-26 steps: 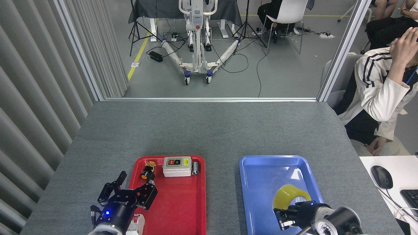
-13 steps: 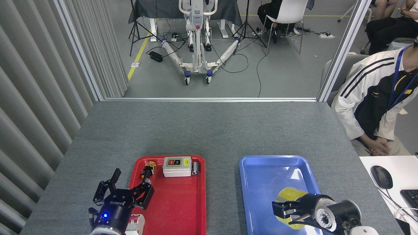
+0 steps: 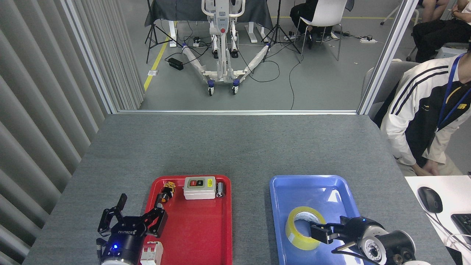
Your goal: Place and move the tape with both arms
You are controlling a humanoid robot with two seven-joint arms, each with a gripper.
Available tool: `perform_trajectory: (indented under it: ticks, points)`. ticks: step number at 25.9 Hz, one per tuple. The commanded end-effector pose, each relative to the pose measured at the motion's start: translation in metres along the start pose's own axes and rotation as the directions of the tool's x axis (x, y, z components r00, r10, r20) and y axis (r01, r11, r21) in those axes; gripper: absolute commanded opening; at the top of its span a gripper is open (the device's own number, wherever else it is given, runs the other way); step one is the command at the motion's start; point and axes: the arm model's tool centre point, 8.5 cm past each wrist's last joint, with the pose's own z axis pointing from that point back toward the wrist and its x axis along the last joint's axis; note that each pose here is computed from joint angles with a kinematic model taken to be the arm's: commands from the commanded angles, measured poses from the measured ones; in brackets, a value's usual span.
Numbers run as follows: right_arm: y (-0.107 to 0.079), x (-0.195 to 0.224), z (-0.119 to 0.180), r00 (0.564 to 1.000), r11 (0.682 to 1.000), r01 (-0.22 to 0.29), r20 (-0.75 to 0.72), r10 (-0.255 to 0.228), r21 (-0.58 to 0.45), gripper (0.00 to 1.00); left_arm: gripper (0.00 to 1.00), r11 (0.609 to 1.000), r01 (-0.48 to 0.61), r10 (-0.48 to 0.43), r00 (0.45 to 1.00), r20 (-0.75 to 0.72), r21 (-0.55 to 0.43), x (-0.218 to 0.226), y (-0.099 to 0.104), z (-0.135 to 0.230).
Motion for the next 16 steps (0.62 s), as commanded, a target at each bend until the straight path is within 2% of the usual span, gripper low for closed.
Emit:
perform_trajectory:
  ticks: [1, 2, 4, 6, 8, 9, 12, 16]
  points:
    - [0.002, -0.016, 0.008, 0.998, 0.980, 0.047, -0.027, -0.053, -0.191, 1.00, 1.00, 1.000, 0.000, 0.000, 1.000, -0.001, 0.001, 0.000, 0.000, 0.000]
    - [0.002, -0.019, 0.011, 0.997, 0.952, 0.056, -0.034, -0.069, -0.302, 1.00, 1.00, 1.000, 0.000, 0.000, 1.000, -0.001, -0.001, 0.000, 0.000, 0.000]
    - [0.006, -0.027, 0.021, 0.994, 0.849, 0.047, -0.058, -0.091, -0.527, 1.00, 1.00, 1.000, 0.000, 0.000, 1.000, -0.001, -0.001, 0.000, 0.000, 0.000]
    - [0.014, -0.035, 0.034, 0.989, 0.721, -0.015, -0.114, -0.089, -0.693, 1.00, 1.00, 1.000, -0.006, 0.006, 1.000, -0.004, -0.001, -0.001, 0.000, 0.000]
    - [0.023, -0.031, 0.037, 0.984, 0.654, -0.088, -0.169, -0.062, -0.751, 1.00, 1.00, 1.000, -0.009, 0.009, 1.000, -0.007, -0.005, -0.002, 0.000, 0.000]
    - [0.029, -0.029, 0.035, 0.981, 0.654, -0.107, -0.188, -0.054, -0.749, 1.00, 1.00, 1.000, -0.010, 0.010, 1.000, -0.012, -0.008, -0.003, 0.000, 0.000]
    - [0.040, -0.026, 0.032, 0.973, 0.672, -0.102, -0.213, -0.085, -0.734, 1.00, 1.00, 1.000, -0.013, 0.012, 1.000, -0.022, -0.014, -0.006, -0.002, 0.000]
    - [0.042, -0.025, 0.031, 0.972, 0.675, -0.101, -0.216, -0.089, -0.731, 1.00, 1.00, 1.000, -0.015, 0.015, 0.999, -0.028, -0.017, -0.007, -0.002, 0.000]
